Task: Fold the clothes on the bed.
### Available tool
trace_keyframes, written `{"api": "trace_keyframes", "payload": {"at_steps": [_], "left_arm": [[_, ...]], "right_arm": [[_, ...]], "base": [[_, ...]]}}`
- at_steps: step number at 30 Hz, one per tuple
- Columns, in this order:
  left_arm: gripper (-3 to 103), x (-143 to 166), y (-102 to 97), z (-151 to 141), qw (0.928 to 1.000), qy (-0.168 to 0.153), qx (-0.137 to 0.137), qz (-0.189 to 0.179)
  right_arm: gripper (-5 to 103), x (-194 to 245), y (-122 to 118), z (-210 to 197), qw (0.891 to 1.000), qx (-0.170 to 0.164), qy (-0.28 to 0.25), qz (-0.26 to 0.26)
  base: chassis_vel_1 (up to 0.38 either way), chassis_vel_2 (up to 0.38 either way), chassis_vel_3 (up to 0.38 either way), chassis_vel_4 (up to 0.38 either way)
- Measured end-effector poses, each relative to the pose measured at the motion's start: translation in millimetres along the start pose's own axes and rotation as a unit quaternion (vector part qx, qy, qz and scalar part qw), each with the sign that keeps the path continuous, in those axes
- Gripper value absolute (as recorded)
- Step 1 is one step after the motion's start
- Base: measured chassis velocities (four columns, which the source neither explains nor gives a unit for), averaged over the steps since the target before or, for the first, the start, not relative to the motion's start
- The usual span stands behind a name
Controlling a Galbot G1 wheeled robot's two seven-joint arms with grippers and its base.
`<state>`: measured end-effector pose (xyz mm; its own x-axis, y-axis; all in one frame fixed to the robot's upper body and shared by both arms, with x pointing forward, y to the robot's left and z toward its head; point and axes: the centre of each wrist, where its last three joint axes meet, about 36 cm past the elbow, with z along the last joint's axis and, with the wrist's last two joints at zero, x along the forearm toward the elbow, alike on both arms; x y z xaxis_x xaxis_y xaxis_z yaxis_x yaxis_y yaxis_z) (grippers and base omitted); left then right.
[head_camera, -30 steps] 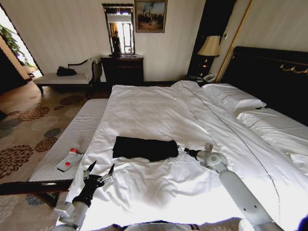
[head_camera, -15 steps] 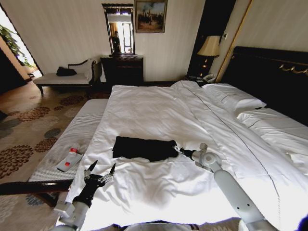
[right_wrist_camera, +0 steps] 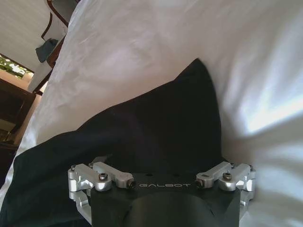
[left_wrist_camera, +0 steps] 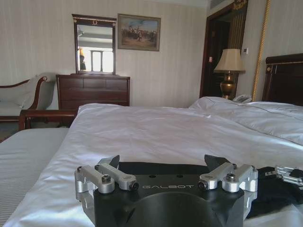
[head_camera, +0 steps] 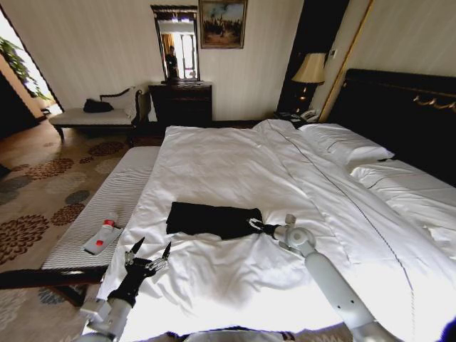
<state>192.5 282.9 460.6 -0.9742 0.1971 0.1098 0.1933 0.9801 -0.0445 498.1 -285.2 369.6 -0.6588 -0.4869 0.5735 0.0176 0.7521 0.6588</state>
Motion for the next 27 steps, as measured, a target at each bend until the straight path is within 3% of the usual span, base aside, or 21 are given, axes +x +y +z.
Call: {"api": "trace_keyframes", "payload": {"at_steps": [16,21,23,24,25,27], "left_arm": [[100,0,0.1,0,1.0000,0.000,0.000,0.000],[100,0,0.2,0,1.0000,0.000,0.000,0.000],[100,0,0.2,0,1.0000,0.000,0.000,0.000],[100,0,0.2,0,1.0000,0.000,0.000,0.000],[100,0,0.2,0,1.0000,0.000,0.000,0.000],[100,0,0.2,0,1.0000,0.000,0.000,0.000]], "right_arm": [[101,-16,9,15,1.000,-0.001,0.005,-0.006],[80,-11,5,13,1.000,0.004,0.002,0.000],[80,-10,5,13,1.000,0.005,0.002,0.001],[75,-8,4,12,1.000,0.006,0.001,0.002],[59,-5,2,10,1.000,0.009,-0.001,0.005],[54,-4,2,10,1.000,0.010,-0.002,0.006]], "base": [[0.000,0.000,0.000,0.000],[0.000,0.000,0.000,0.000],[0.000,0.000,0.000,0.000],[0.000,0.000,0.000,0.000],[0.000,0.000,0.000,0.000],[0.000,0.000,0.000,0.000]]}}
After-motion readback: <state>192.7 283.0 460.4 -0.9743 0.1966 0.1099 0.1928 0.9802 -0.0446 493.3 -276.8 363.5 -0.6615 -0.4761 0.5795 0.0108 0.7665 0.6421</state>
